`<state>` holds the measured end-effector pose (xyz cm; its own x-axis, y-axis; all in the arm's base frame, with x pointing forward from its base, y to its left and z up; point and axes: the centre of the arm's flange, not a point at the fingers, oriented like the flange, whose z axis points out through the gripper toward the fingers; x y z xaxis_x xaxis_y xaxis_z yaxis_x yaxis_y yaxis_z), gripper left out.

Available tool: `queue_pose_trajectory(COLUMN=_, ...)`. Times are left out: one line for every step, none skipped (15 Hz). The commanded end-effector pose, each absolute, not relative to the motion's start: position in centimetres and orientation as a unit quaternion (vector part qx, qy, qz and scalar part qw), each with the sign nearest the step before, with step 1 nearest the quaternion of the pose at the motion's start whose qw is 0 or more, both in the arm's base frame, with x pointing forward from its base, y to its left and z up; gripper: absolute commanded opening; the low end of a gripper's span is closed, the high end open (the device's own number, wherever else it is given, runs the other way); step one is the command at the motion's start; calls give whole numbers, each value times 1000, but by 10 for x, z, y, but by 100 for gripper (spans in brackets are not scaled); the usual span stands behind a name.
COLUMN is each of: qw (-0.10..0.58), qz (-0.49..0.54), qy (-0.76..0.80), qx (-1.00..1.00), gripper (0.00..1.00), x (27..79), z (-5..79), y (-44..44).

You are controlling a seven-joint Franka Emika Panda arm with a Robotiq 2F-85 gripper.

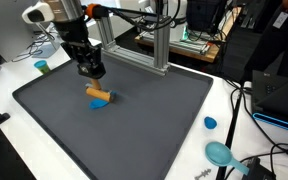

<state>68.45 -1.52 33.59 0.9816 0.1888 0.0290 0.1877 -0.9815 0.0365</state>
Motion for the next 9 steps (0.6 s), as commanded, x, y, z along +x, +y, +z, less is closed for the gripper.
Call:
queue_pose_trajectory(qw=10, qz=-13, qy=190, qx=982, gripper=22, x=662, z=379, y=10)
queue_pose_trajectory(qw=5, qz=-31, qy=212, qx=977, gripper=22, x=659, z=382, y=14)
queue_pose_trajectory(qw=0, qz=-46, qy=235, qx=971, gripper=22, x=656, z=387, y=18)
queue_pose_trajectory(qw=1, qz=-61, qy=258, qx=964, gripper=22, x=653, z=393, y=22)
queue_pose_trajectory(qw=2, qz=-75, qy=282, qx=957, gripper=22, x=651, z=399, y=26)
queue_pose_trajectory(qw=3, qz=-86, qy=306, qx=948, gripper=22, x=650, z=405, y=30)
queue_pose_trajectory(qw=3, qz=-98, qy=329, qx=939, gripper=22, x=651, z=409, y=32)
queue_pose_trajectory(qw=-6, qz=-82, qy=286, qx=955, gripper=22, x=649, z=389, y=30)
queue_pose_trajectory(qw=-6, qz=-84, qy=291, qx=953, gripper=47, x=648, z=391, y=31)
